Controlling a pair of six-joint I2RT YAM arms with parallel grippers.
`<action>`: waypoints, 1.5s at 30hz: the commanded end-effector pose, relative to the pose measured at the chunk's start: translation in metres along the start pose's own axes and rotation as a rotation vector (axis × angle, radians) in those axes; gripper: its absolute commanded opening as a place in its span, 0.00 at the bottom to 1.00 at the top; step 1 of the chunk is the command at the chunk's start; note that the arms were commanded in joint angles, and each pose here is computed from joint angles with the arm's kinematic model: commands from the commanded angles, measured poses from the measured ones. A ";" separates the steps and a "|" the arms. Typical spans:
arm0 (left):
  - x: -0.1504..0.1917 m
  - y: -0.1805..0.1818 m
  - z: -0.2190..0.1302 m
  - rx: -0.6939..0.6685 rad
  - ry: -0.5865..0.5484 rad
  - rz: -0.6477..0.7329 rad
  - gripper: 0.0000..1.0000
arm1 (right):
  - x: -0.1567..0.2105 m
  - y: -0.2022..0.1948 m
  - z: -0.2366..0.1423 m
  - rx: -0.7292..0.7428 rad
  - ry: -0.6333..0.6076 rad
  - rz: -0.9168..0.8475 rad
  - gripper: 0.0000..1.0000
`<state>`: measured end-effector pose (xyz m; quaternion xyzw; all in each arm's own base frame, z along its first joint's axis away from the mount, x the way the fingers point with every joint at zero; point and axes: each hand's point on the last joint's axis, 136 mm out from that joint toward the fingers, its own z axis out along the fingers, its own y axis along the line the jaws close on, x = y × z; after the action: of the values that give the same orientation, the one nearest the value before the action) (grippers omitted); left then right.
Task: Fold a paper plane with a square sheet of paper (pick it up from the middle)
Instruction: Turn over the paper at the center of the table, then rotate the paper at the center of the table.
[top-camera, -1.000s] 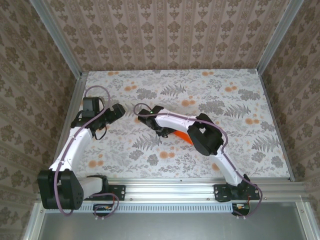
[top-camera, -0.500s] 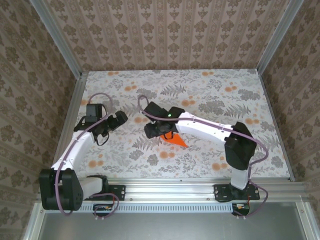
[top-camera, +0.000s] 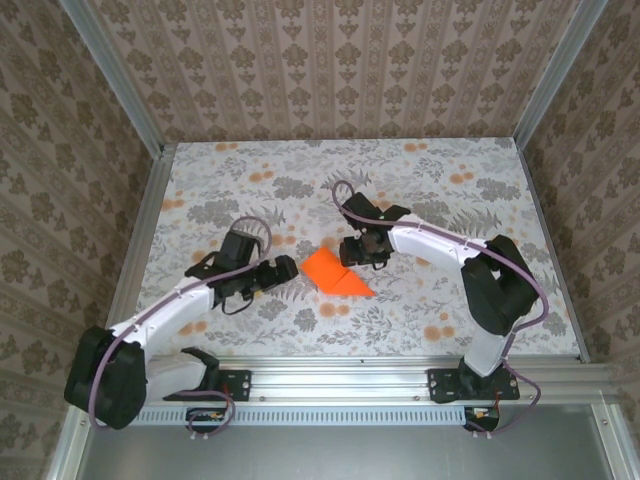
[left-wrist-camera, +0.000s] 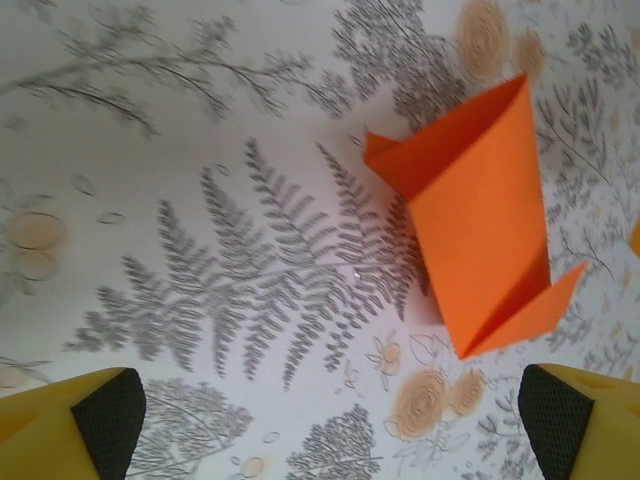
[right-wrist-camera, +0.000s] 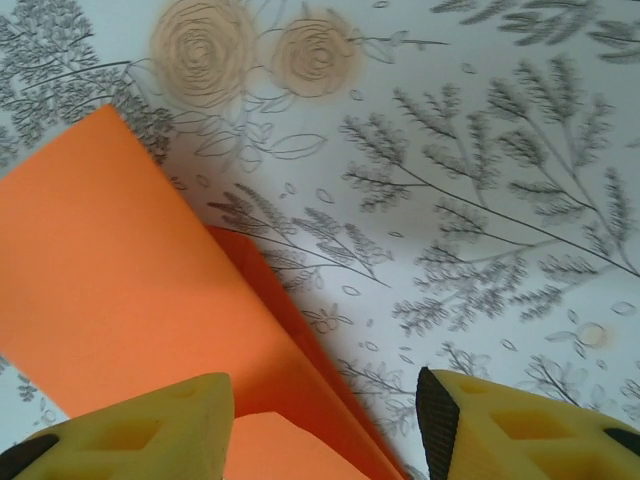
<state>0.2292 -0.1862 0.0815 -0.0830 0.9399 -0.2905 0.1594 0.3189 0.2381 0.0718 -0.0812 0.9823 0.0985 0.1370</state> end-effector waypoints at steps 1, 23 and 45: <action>-0.006 -0.004 0.007 -0.001 -0.038 -0.033 1.00 | -0.004 0.018 0.014 -0.140 0.049 -0.098 0.55; -0.002 -0.022 0.039 0.039 0.046 -0.026 1.00 | -0.023 0.018 0.065 -0.232 0.122 -0.106 0.32; 0.006 -0.045 0.063 0.128 0.100 -0.048 0.86 | -0.020 0.014 -0.028 -0.256 -0.084 -0.014 0.38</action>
<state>0.2446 -0.2403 0.0479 -0.0841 0.9352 -0.3248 0.1134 0.3407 0.2453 0.1119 -0.1105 0.9546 0.2046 0.1863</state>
